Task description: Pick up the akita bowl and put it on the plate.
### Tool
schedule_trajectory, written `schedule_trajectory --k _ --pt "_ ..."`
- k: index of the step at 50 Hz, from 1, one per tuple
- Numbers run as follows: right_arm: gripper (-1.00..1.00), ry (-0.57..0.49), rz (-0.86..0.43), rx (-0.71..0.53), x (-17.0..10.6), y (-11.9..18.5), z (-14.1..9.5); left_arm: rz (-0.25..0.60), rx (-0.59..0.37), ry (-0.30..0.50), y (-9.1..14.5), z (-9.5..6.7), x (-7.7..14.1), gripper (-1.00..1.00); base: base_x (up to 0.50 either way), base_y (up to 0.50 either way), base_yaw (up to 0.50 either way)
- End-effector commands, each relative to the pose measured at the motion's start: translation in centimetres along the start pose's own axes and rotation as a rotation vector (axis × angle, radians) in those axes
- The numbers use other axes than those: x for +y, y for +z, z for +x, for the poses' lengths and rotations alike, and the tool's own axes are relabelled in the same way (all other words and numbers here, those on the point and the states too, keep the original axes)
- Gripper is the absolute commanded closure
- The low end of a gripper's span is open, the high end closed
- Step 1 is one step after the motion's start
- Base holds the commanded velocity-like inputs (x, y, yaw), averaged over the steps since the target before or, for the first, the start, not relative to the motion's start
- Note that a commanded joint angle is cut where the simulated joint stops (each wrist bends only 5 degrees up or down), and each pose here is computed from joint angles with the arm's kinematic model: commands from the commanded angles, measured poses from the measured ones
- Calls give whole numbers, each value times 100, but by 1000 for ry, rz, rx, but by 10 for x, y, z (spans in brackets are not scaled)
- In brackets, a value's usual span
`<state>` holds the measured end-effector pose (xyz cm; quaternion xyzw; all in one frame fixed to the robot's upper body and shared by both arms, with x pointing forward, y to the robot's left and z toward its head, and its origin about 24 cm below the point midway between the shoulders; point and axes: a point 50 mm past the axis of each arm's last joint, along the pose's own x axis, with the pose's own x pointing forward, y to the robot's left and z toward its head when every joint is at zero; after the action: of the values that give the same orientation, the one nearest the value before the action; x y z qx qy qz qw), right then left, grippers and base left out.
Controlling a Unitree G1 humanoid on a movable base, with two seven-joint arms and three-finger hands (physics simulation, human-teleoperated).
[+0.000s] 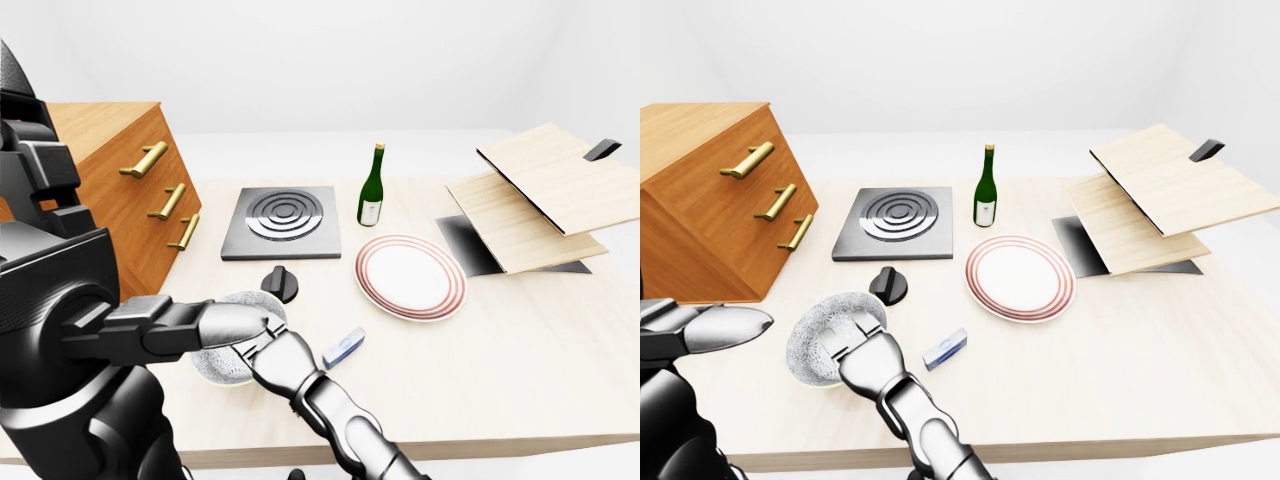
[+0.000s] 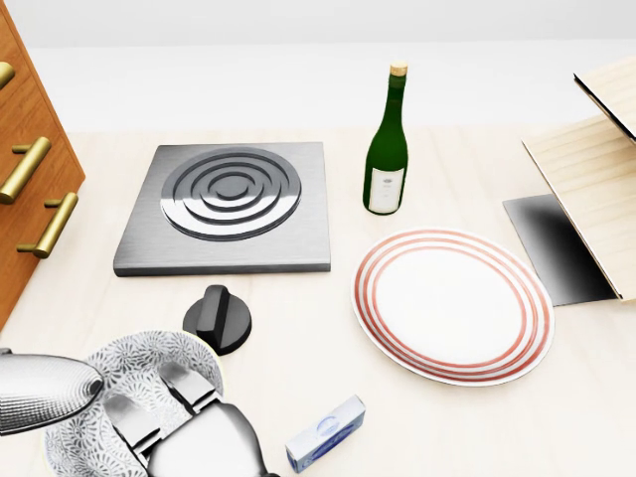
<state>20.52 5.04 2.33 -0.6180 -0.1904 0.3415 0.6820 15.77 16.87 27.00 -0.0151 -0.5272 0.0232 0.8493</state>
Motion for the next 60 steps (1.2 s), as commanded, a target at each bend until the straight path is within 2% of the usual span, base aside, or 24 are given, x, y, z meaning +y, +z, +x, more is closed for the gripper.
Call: schedule_trajectory --k 1,2,23,24,27,30,32,34,39,44,47,53,54,56,58,60 --pt "14 1 -21 10 9 -2 7 -1 -10 2 2 0 1 -98 0 0 0" --pt "100 9 -17 11 10 -2 5 1 -3 2 2 0 1 -99 0 0 0" --pt "100 -30 76 42 -25 -16 16 -4 20 -12 0 -4 0 -98 0 0 0" --pt "100 -76 73 39 -37 -18 20 -3 13 -11 1 -3 0 -98 0 0 0" --pt "100 -65 134 29 -49 -18 24 -3 11 -11 1 -3 0 -99 0 0 0" --pt "100 -148 117 17 -79 -22 30 -2 21 -13 -1 -4 0 -98 0 0 0" --pt "100 -132 167 -1 -88 -21 32 -5 18 -13 0 -3 0 -98 0 0 0" --pt "100 -167 196 -37 -112 -20 33 -2 29 -15 -3 -4 -1 -98 0 0 0" --pt "100 -216 223 -109 -150 -16 33 0 50 -11 -7 -4 -1 -98 0 0 0" --pt "100 -245 228 -127 -163 -18 35 1 43 -12 -6 -4 -1 -99 0 0 0" --pt "100 -265 218 -95 -170 -34 39 2 38 -11 -5 -4 0 -98 0 0 0" --pt "100 -266 206 49 -170 -92 35 2 32 -11 -3 -4 0 -98 0 0 0" --pt "100 -257 231 79 -166 -104 31 4 43 -11 -5 -4 0 -99 0 0 0" --pt "100 -284 183 149 -160 -122 26 5 43 -12 -6 -4 -1 -99 0 0 0" --pt "100 -268 179 211 -155 -143 15 6 41 -10 -5 -4 0 -98 0 0 0" --pt "100 -272 197 221 -158 -150 9 7 50 -9 -7 -5 0 -98 0 0 0"
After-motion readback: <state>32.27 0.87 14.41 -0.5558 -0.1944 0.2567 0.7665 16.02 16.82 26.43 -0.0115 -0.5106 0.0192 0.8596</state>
